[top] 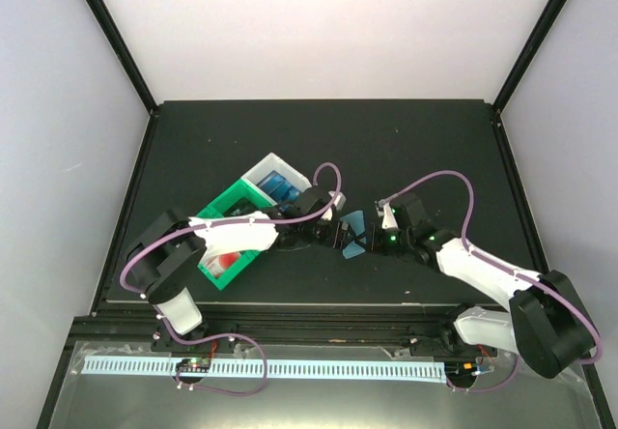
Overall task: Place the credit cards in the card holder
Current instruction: Open the card holder at the center of the board.
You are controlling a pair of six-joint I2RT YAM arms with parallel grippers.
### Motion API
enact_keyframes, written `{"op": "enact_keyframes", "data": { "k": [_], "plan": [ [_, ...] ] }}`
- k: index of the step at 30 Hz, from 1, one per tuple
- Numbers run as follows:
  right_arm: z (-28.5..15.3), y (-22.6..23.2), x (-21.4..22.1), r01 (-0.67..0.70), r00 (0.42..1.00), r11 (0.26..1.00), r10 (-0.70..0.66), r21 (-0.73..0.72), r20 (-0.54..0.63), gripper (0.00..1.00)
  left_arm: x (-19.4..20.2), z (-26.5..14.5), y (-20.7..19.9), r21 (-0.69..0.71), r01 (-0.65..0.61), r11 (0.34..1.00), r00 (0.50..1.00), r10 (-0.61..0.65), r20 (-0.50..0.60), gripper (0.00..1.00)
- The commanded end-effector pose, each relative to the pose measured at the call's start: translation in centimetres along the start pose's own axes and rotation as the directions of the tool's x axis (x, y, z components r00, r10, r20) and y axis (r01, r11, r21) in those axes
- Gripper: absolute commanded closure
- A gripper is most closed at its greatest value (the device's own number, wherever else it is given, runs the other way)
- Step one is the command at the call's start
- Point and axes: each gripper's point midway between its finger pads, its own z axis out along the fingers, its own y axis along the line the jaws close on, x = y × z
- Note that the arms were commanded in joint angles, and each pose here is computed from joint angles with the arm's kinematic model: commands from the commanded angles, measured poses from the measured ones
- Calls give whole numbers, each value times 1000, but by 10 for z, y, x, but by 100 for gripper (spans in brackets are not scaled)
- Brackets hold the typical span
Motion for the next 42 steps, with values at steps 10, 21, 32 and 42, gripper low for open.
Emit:
{"op": "enact_keyframes", "data": {
  "k": [10,21,32,42],
  "plan": [
    [-10,17,-9,47,999,998,-46,-34,23,99,-2,5,39,-214,35,976,999,-36,-2,55],
    [-13,13,-12,37,999,999,-37,7,37,99,-3,-1,49,-261,41,964,999,-39,16,66],
    [-13,19,-12,39,999,999,-39,-22,31,99,-10,-1,13,-64,22,998,1000,-22,6,66],
    [-11,20,-13,36,999,999,-35,-39,33,99,4,2,24,-94,46,995,998,-49,-30,98]
  ]
}}
